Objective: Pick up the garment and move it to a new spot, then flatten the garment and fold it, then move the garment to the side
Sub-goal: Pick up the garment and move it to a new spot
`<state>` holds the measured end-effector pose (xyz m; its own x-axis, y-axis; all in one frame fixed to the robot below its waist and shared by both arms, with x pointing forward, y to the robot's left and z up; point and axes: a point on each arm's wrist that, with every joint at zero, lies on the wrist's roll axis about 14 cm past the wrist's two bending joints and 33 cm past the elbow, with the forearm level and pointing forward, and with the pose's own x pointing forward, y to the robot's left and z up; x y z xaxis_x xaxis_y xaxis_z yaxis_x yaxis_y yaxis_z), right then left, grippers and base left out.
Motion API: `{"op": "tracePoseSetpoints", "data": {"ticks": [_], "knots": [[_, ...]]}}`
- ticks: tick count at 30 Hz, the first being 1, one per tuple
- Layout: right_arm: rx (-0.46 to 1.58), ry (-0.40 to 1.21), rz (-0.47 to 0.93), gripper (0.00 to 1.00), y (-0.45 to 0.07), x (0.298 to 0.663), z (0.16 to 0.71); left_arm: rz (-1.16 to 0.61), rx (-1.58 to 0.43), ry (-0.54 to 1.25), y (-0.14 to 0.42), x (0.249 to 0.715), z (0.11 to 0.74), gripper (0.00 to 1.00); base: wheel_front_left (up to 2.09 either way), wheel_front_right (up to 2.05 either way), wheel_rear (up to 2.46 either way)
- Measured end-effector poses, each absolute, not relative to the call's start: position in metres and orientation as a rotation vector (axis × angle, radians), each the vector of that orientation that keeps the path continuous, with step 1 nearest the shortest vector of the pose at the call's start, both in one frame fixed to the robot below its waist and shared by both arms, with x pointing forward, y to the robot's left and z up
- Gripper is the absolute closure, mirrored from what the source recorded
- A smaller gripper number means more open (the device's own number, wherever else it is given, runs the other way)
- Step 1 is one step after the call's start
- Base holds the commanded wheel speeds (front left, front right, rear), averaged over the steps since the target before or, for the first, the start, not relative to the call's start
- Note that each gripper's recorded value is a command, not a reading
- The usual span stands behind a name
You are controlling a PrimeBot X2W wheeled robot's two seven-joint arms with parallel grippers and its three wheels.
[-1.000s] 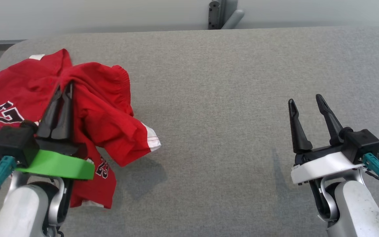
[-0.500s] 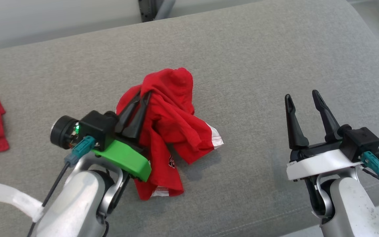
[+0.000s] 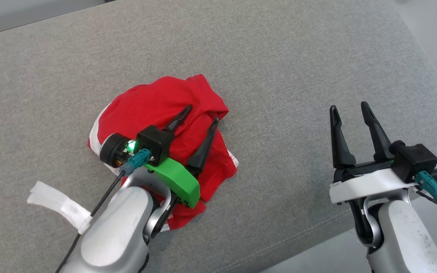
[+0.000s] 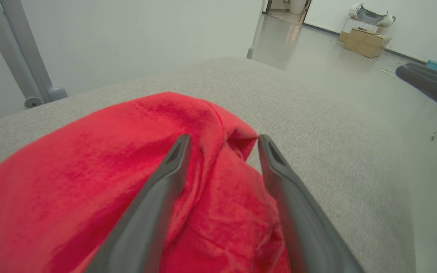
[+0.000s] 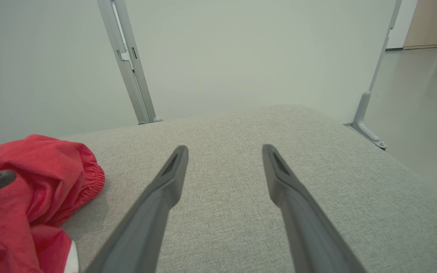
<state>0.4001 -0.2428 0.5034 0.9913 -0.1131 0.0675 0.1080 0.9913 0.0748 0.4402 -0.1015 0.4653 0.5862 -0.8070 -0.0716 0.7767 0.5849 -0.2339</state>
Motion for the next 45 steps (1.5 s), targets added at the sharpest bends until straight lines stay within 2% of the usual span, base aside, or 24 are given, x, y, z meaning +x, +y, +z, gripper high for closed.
{"op": "tracePoseSetpoints", "data": {"ticks": [4,8,16,26,34,45], "knots": [[0.073,-0.075,-0.105,0.0,-0.241,0.401,0.504,-0.893,-0.224,0.125,-0.096,0.446,0.476,0.0,0.0,0.0,0.0],[0.069,-0.092,-0.084,0.0,-0.234,0.405,0.509,-0.781,-0.263,0.052,-0.07,0.46,0.493,0.0,0.0,0.0,0.0],[0.076,-0.125,-0.005,0.0,-0.208,0.414,0.519,-0.463,-0.263,-0.025,0.024,0.478,0.51,0.0,0.0,0.0,0.0],[0.072,-0.129,0.087,0.0,-0.181,0.414,0.526,-0.187,-0.212,-0.093,0.131,0.456,0.526,0.0,0.0,0.0,0.0],[0.066,-0.139,0.141,0.0,-0.165,0.409,0.535,-0.115,-0.193,-0.123,0.163,0.422,0.536,0.0,0.0,0.0,0.0],[0.065,-0.138,0.157,0.0,-0.161,0.389,0.541,-0.11,-0.17,-0.124,0.163,0.385,0.542,0.0,0.0,0.0,0.0]]}}
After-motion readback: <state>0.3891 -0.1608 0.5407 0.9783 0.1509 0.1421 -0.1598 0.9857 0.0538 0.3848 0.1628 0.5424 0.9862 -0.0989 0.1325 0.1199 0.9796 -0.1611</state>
